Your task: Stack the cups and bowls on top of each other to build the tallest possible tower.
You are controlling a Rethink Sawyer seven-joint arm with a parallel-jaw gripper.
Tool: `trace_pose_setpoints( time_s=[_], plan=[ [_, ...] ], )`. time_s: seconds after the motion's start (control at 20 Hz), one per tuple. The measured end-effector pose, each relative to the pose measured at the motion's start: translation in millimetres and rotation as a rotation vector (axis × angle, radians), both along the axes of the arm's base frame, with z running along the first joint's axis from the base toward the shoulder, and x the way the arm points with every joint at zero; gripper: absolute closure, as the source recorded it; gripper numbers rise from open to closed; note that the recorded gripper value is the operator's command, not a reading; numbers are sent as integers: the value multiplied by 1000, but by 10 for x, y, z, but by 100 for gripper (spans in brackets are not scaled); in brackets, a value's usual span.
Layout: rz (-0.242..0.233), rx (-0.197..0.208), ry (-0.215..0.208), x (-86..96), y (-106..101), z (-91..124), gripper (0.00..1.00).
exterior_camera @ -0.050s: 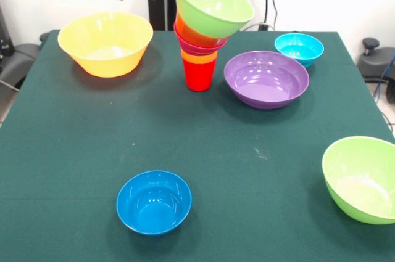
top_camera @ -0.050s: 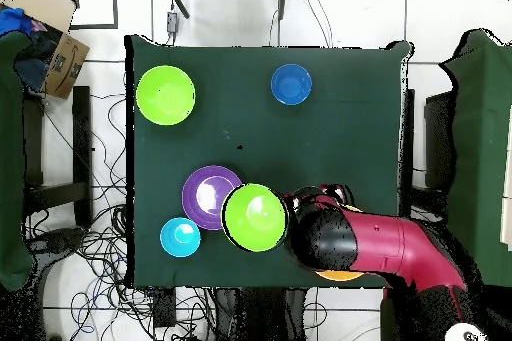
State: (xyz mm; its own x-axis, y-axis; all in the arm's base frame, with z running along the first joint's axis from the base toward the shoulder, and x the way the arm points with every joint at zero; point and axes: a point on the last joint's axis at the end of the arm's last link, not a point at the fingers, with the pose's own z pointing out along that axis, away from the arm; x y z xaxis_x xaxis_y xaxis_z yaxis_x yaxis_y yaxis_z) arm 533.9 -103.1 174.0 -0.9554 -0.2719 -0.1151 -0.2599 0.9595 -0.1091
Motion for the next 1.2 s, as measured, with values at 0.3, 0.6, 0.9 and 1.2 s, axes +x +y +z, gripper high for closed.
trace_pose_setpoints(
  time_s=[0.3,0.6,0.9,1.2],
  plan=[
    [0,13,6,-12,15,-85,0],
    [6,15,3,-20,12,-143,0],
    [13,6,2,-42,-27,-156,0],
    [11,-2,3,-76,-113,-167,0]
  ],
)
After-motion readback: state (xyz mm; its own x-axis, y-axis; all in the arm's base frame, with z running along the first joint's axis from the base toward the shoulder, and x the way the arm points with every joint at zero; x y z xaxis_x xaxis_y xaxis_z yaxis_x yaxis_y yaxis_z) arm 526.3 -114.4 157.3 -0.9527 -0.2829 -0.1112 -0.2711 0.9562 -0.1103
